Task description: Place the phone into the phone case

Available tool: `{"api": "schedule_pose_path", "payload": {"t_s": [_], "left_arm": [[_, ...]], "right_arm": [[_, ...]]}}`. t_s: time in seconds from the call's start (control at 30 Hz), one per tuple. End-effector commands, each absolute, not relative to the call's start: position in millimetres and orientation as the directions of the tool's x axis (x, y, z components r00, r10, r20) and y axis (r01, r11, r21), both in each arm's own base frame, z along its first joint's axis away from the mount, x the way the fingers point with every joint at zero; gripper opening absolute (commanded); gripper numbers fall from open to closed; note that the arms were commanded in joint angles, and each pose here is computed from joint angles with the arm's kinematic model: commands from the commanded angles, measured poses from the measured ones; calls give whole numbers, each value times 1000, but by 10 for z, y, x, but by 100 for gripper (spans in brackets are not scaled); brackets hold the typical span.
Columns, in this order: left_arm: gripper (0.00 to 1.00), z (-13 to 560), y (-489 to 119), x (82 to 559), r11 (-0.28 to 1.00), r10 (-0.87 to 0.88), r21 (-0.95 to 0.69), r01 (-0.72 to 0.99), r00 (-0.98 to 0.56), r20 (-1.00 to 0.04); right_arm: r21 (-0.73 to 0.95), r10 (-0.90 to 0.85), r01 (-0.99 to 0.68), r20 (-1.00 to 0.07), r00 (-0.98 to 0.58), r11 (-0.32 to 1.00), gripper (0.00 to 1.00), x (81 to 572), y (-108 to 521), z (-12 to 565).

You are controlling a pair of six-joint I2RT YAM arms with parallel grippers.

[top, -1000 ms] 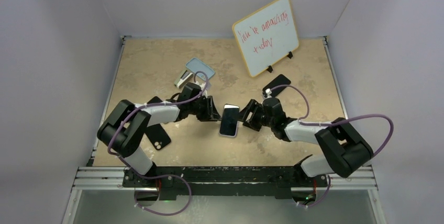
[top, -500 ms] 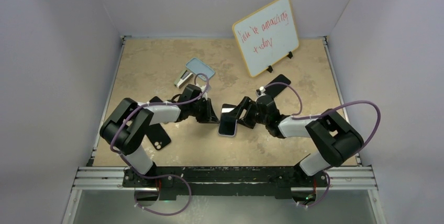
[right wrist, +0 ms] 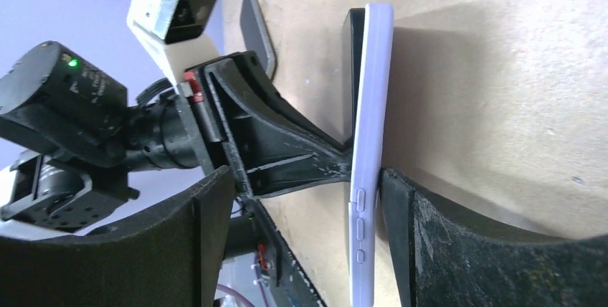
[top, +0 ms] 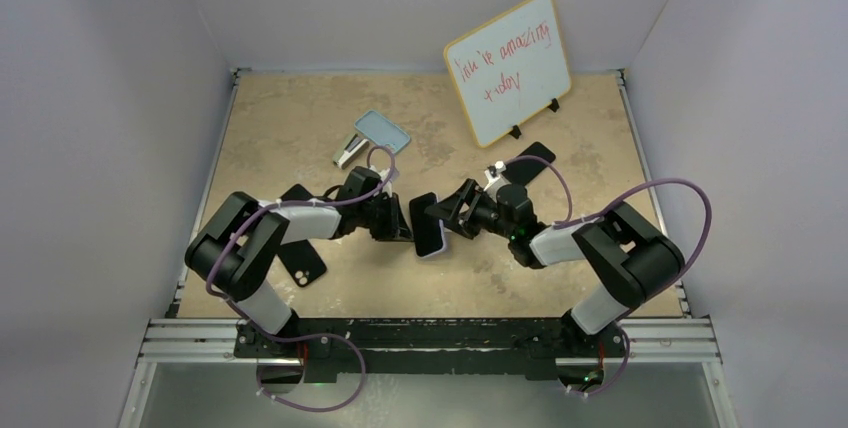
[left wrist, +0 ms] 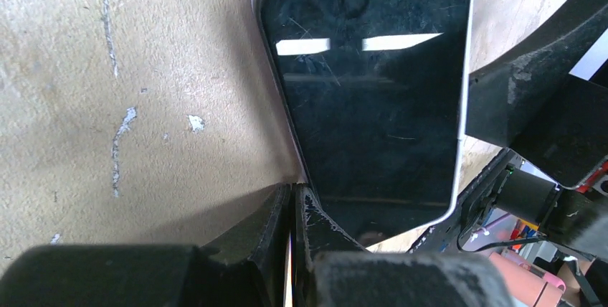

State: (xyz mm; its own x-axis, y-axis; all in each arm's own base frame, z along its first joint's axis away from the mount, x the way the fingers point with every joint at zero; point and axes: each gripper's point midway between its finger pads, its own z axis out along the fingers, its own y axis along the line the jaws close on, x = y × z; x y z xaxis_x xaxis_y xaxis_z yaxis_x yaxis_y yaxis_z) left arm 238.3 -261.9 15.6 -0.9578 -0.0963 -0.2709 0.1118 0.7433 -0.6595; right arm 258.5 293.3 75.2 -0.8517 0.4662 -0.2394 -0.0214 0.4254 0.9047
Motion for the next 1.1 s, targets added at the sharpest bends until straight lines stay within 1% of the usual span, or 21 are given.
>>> {"api": "schedule_pose_path", "payload": {"t_s": [0.0,0.17,0.37,0.57,0.6,0.63,0.7,0.8,0.87,1.0,1.07], "left_arm": [[7,171,-2586,2378,749,-99,-652,121,-952,-291],[7,196,-2600,2390,745,-96,-655,129,-950,-296],[8,230,-2613,2408,740,-100,-660,130,-949,-300],[9,251,-2644,2411,727,-108,-675,126,-950,-294],[9,284,-2670,2405,713,-108,-689,131,-950,-293],[10,342,-2705,2398,687,-112,-714,136,-951,-289],[13,497,-2750,2406,635,-122,-757,157,-947,-299],[21,783,-2690,2482,611,-140,-765,201,-924,-355],[28,993,-2592,2540,609,-156,-759,229,-904,-398],[55,1471,-2404,2594,548,-210,-782,295,-857,-471],[67,1712,-2345,2583,517,-219,-780,353,-827,-518]], "right_arm": [[949,442,-116,-241,-864,292,74,2520,3084,1100],[935,419,-72,-224,-880,347,71,2488,3067,888],[900,372,-34,-214,-903,435,59,2507,3086,633],[883,368,-36,-232,-900,469,37,2515,3055,495],[879,355,-33,-226,-907,476,32,2491,3051,446],[882,353,-31,-220,-909,470,26,2481,3049,433],[892,359,-56,-237,-903,449,15,2498,3033,485],[907,357,-102,-263,-896,410,1,2508,3038,667],[914,338,-146,-283,-898,378,0,2495,3068,838],[922,330,-218,-324,-887,319,0,2452,3054,1206],[923,333,-251,-345,-878,293,0,2420,3028,1396]]}}
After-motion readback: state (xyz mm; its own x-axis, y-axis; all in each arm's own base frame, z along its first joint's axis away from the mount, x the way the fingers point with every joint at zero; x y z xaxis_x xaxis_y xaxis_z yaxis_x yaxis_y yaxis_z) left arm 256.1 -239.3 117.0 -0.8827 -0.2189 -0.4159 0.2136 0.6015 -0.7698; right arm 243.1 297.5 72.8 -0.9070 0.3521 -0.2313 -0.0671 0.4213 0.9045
